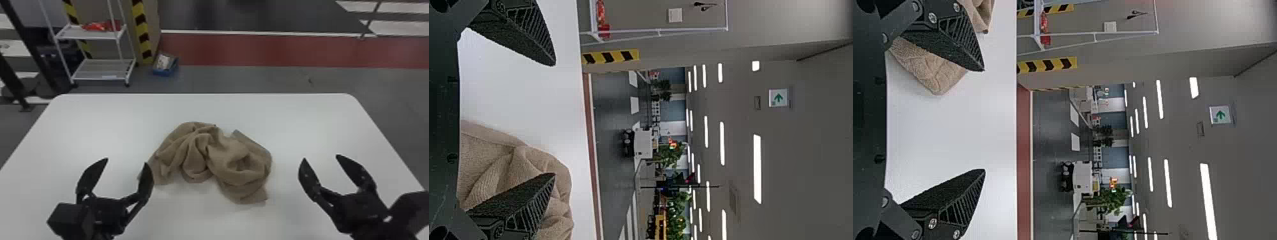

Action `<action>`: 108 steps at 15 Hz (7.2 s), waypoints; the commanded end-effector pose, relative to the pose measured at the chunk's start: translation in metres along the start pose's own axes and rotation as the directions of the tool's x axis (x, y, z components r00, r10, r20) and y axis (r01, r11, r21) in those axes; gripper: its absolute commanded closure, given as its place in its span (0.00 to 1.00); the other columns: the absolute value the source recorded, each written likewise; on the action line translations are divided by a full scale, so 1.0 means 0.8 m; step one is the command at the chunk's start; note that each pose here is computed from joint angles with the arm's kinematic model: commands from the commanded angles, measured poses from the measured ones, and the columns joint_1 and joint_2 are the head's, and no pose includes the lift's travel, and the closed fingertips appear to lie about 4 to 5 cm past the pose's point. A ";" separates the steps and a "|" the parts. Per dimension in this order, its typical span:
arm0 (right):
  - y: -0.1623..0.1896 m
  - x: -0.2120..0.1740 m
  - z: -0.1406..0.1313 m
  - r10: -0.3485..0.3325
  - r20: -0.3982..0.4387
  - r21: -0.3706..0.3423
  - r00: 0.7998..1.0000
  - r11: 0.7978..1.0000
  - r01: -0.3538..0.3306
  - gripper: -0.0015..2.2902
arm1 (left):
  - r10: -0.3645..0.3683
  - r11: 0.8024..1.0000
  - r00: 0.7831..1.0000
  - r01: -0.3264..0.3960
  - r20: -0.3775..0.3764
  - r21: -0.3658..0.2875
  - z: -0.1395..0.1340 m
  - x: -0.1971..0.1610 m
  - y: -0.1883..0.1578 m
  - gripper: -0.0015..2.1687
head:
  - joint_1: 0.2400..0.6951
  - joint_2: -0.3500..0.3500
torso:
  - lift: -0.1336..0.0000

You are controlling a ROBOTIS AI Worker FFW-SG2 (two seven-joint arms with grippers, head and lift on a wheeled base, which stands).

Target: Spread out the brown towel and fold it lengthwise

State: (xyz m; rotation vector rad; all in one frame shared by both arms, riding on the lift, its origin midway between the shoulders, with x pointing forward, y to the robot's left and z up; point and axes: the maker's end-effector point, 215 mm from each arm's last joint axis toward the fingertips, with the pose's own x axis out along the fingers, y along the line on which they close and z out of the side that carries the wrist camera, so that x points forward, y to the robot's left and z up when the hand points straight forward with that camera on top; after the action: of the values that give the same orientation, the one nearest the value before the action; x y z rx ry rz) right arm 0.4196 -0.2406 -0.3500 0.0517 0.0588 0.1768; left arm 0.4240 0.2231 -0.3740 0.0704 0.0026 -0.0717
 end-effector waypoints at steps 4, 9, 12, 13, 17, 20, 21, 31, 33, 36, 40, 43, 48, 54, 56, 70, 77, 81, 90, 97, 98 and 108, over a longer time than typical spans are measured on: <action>-0.001 0.000 -0.001 -0.002 0.000 0.006 1.000 1.000 0.002 0.08 | 0.000 1.000 1.000 0.000 -0.001 -0.002 -0.001 -0.001 0.000 0.05 | 1.00 0.47 | 0.07; -0.002 0.002 0.002 -0.003 0.007 0.012 1.000 1.000 0.003 0.08 | -0.003 1.000 1.000 0.003 -0.001 -0.002 0.000 -0.002 -0.002 0.05 | 1.00 0.46 | 0.07; -0.003 0.003 0.002 -0.005 0.005 0.011 1.000 1.000 0.005 0.08 | -0.007 1.000 1.000 0.007 -0.003 -0.001 0.000 -0.002 -0.006 0.05 | 1.00 0.46 | 0.07; -0.003 0.003 0.002 -0.005 0.005 0.011 1.000 1.000 0.005 0.08 | -0.008 1.000 1.000 0.008 -0.003 0.000 0.000 -0.002 -0.006 0.05 | 1.00 0.46 | 0.07; -0.009 0.004 0.001 -0.012 0.002 0.009 1.000 1.000 0.012 0.08 | -0.022 1.000 1.000 0.022 -0.004 0.001 0.001 -0.006 -0.012 0.05 | 1.00 0.45 | 0.07; -0.014 0.005 -0.003 -0.018 -0.005 -0.005 1.000 1.000 0.018 0.08 | -0.050 0.999 0.998 0.050 -0.023 -0.002 -0.006 -0.008 -0.021 0.05 | 1.00 0.43 | 0.07; -0.020 0.007 -0.010 -0.027 -0.023 -0.004 0.999 1.000 0.027 0.08 | -0.051 0.999 0.998 0.051 -0.029 -0.004 -0.009 -0.007 -0.022 0.05 | 1.00 0.42 | 0.07; -0.027 0.005 -0.056 -0.032 -0.110 -0.013 0.993 0.999 0.031 0.09 | -0.105 0.994 0.985 0.101 -0.140 -0.033 -0.059 0.009 -0.064 0.07 | 1.00 0.37 | 0.07; -0.027 0.004 -0.054 -0.030 -0.104 -0.010 0.994 1.000 0.029 0.09 | -0.131 0.991 0.975 0.127 -0.181 -0.033 -0.077 0.012 -0.083 0.10 | 1.00 0.36 | 0.07; -0.024 0.003 -0.052 -0.025 -0.096 -0.010 0.995 1.000 0.024 0.09 | -0.147 0.989 0.969 0.143 -0.200 -0.035 -0.088 0.011 -0.095 0.10 | 1.00 0.32 | 0.07; -0.021 0.001 -0.052 -0.022 -0.093 -0.009 0.995 1.000 0.022 0.09 | -0.149 0.989 0.964 0.149 -0.219 -0.015 -0.094 0.013 -0.094 0.22 | 1.00 0.30 | 0.07; -0.019 0.002 -0.050 -0.019 -0.090 -0.007 0.996 1.000 0.019 0.09 | -0.152 0.988 0.958 0.155 -0.242 -0.004 -0.104 0.014 -0.093 0.54 | 1.00 0.31 | 0.07; -0.020 0.002 -0.046 -0.020 -0.085 -0.009 0.996 1.000 0.019 0.09 | -0.146 0.989 0.978 0.146 -0.151 -0.011 -0.053 0.005 -0.089 0.91 | 1.00 0.31 | 0.07; -0.022 0.002 -0.041 -0.023 -0.077 -0.011 0.997 1.000 0.023 0.09 | -0.087 0.996 0.992 0.088 0.087 -0.009 0.091 -0.027 -0.049 0.91 | 1.00 0.33 | 0.07; -0.023 0.003 -0.044 -0.024 -0.083 -0.007 0.996 1.000 0.023 0.09 | -0.066 0.997 0.990 0.071 0.126 -0.034 0.119 -0.032 -0.031 0.91 | 1.00 0.34 | 0.07; 0.100 -0.023 -0.098 0.129 -0.196 -0.035 0.972 0.990 -0.138 0.13 | -0.011 0.996 0.990 0.022 0.137 -0.082 0.125 -0.032 0.005 0.91 | 1.00 0.59 | 0.07; 0.114 -0.011 -0.144 0.145 -0.287 -0.052 0.947 0.985 -0.167 0.18 | -0.025 0.997 0.994 0.033 0.110 -0.071 0.113 -0.029 -0.001 0.91 | 1.00 0.65 | 0.07; 0.107 -0.002 -0.169 0.135 -0.352 -0.050 0.926 0.985 -0.163 0.34 | -0.028 0.997 0.995 0.034 0.092 -0.065 0.106 -0.028 -0.002 0.91 | 1.00 0.64 | 0.07; 0.113 -0.009 -0.086 0.165 -0.247 -0.023 0.955 0.984 -0.176 0.72 | -0.024 0.997 0.995 0.030 0.098 -0.068 0.109 -0.026 0.006 0.91 | 1.00 0.66 | 0.07; 0.018 -0.034 0.052 0.060 -0.102 -0.028 0.993 0.998 -0.064 0.72 | 0.013 0.999 0.994 -0.008 0.109 -0.046 0.130 -0.034 0.032 0.91 | 1.00 0.59 | 0.07; 0.001 -0.038 0.066 0.040 -0.095 -0.029 0.995 0.999 -0.042 0.72 | 0.020 0.999 0.995 -0.016 0.094 -0.041 0.131 -0.036 0.037 0.91 | 1.00 0.57 | 0.07; -0.125 -0.026 0.125 -0.073 -0.111 0.042 0.991 0.996 0.078 0.72 | -0.015 0.990 1.000 0.015 -0.001 -0.137 0.127 -0.041 0.056 0.91 | 1.00 0.37 | 0.07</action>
State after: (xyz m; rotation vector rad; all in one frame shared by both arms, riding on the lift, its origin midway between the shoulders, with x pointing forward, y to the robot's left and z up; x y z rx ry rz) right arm 0.3952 -0.3308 -0.2333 0.0539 0.1043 0.1445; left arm 0.3891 0.2634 -0.2716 -0.0517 0.0219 -0.0835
